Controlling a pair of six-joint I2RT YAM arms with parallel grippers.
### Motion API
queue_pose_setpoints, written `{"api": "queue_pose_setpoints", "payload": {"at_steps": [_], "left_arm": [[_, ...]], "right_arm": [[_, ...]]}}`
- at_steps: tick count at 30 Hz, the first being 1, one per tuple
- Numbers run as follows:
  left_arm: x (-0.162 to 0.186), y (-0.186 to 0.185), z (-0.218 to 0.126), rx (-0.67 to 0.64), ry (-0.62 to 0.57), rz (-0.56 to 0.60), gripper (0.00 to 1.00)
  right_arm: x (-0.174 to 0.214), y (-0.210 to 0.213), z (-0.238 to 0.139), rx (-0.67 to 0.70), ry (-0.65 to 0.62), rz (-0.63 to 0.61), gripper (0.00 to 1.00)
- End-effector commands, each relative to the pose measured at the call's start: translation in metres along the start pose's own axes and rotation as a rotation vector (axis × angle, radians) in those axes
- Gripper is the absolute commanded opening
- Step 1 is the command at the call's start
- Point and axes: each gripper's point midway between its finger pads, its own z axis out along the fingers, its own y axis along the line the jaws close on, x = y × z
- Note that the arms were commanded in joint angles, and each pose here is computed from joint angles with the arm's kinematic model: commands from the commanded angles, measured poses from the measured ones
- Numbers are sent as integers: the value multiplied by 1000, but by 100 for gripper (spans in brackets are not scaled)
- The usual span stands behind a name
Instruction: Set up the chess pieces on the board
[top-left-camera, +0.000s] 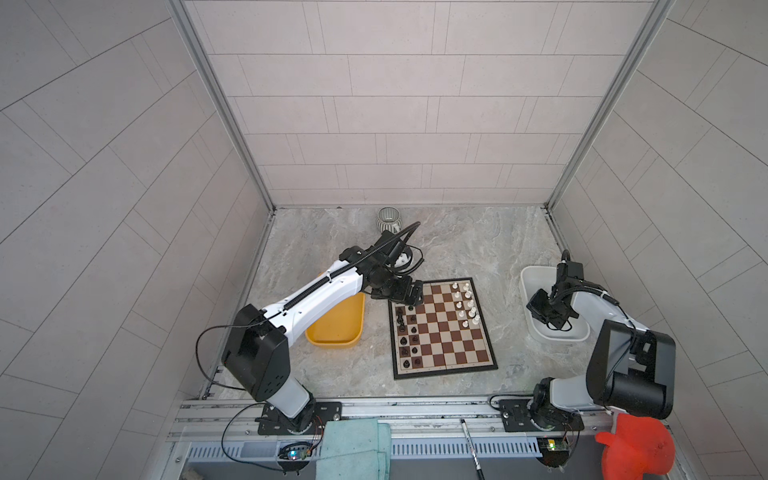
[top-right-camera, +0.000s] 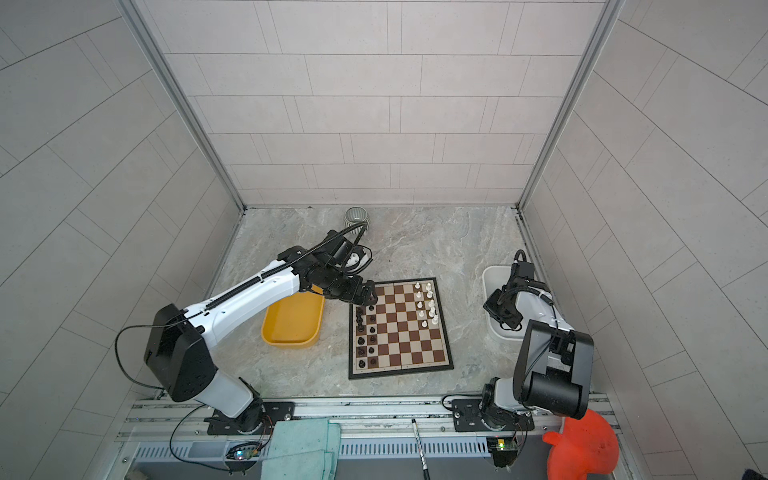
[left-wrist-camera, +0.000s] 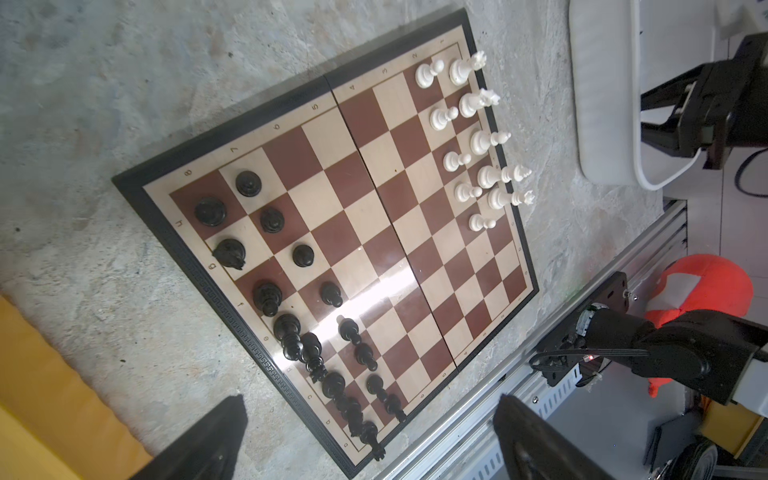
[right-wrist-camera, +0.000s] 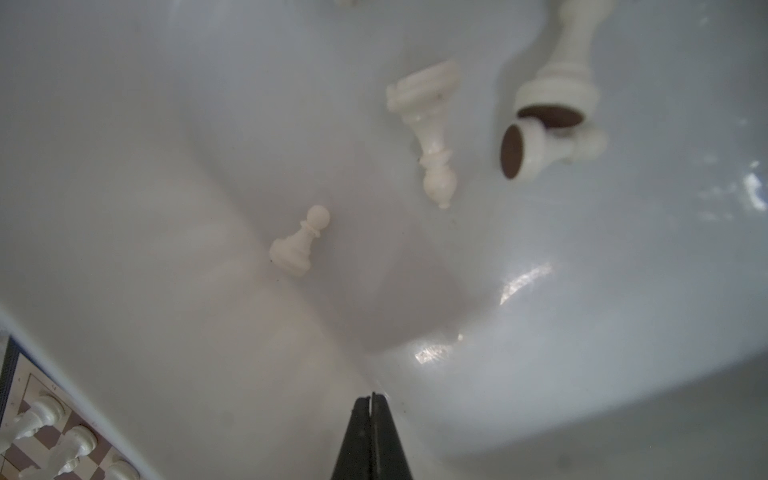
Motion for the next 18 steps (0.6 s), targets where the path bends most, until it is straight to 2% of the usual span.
{"api": "queue_pose_setpoints", "payload": {"at_steps": [1, 5, 9, 12, 15, 18], "left_arm": [[-5, -1, -7, 23, -32, 4, 100], [-8, 0, -6, 31, -36, -17, 100], [-10, 0, -5, 53, -39, -41, 100], [-11, 1, -7, 55, -47, -52, 100], [-14, 4, -11, 42, -58, -55, 100], [-20, 9, -23, 4, -100, -66, 100]], "right_arm": [[20, 16, -2, -46, 40, -27, 3], [31, 48, -5, -104, 14, -65, 3], [21, 76, -1, -149, -18, -76, 5], [8, 94, 5, -197, -21, -112, 12], [-3, 95, 3, -141, -16, -170, 15], [-18, 82, -10, -64, -74, -193, 21]]}}
